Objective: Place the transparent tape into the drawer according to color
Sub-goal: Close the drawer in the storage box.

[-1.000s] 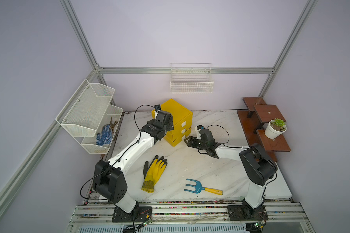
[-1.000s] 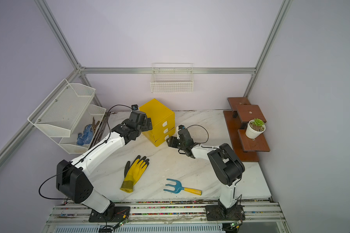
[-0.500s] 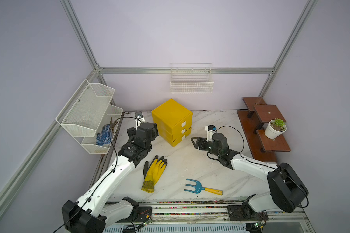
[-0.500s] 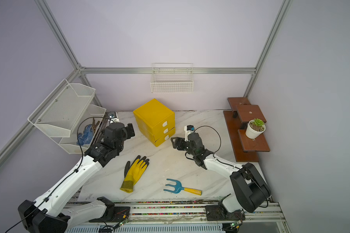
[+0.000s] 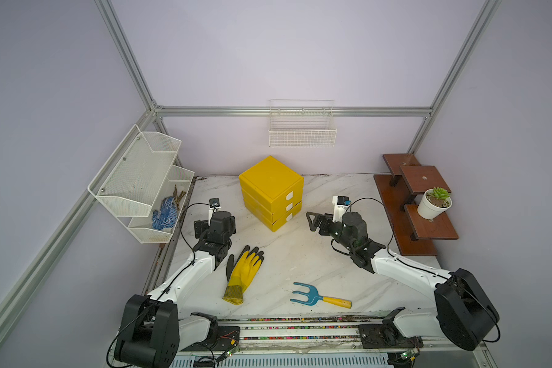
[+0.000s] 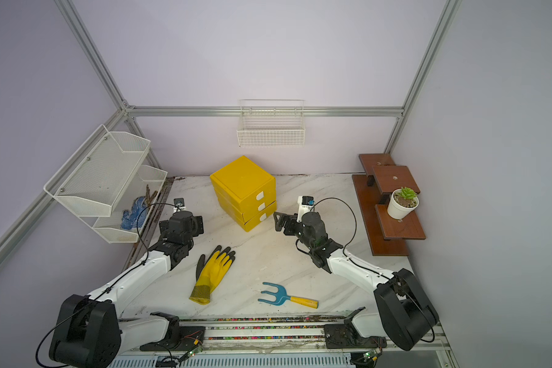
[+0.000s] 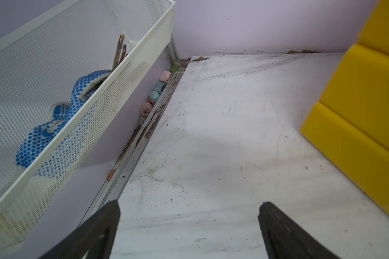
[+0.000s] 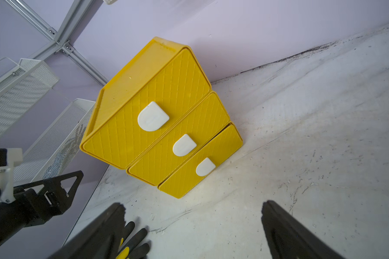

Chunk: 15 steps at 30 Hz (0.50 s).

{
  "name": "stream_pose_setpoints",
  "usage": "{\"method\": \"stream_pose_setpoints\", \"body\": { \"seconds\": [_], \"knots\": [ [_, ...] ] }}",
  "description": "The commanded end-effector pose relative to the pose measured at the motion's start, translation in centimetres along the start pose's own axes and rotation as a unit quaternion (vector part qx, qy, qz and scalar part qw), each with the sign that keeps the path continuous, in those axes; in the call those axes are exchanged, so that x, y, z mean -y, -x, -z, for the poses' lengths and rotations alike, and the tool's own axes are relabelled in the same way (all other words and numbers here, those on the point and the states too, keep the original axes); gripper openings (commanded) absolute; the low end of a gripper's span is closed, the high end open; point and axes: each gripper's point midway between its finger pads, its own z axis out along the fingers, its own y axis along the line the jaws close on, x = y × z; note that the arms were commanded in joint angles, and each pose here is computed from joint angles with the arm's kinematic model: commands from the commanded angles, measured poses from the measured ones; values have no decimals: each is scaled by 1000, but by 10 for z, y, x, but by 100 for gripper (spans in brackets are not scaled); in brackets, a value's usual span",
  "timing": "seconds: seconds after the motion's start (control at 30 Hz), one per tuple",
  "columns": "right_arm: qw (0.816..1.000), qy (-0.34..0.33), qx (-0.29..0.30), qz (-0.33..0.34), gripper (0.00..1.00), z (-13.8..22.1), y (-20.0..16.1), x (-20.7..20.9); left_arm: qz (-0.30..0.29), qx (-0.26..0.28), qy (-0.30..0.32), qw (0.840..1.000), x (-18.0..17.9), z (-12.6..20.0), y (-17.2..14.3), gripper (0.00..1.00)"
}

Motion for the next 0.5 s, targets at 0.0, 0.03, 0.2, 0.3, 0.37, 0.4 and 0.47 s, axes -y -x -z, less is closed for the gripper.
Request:
{"method": "stream_pose_setpoints", "body": {
  "seconds": [0.0,0.03,0.2,0.3,0.37,0.4,0.47],
  "knots": [
    [999,-10,35,10,100,6,16,2,32,45,14,998,-12,-10,11,100],
    [999,-10,37,11,100,6,17,2,37,51,14,998,-14,-11,9,100],
    [999,-16,41,13,100,5,18,5,65,110,9,992,-15,-14,6,100],
    [999,-18,40,12,100,5,17,6,66,115,5,991,-9,-21,-2,100],
    [999,-21,38,14,100,5,15,8,75,127,10,989,-10,-22,-5,100],
    [999,-23,40,16,100,6,16,8,78,132,10,988,-10,-23,-5,100],
    [999,-29,41,21,100,7,15,11,73,132,0,989,-6,-24,-7,100]
  ]
}}
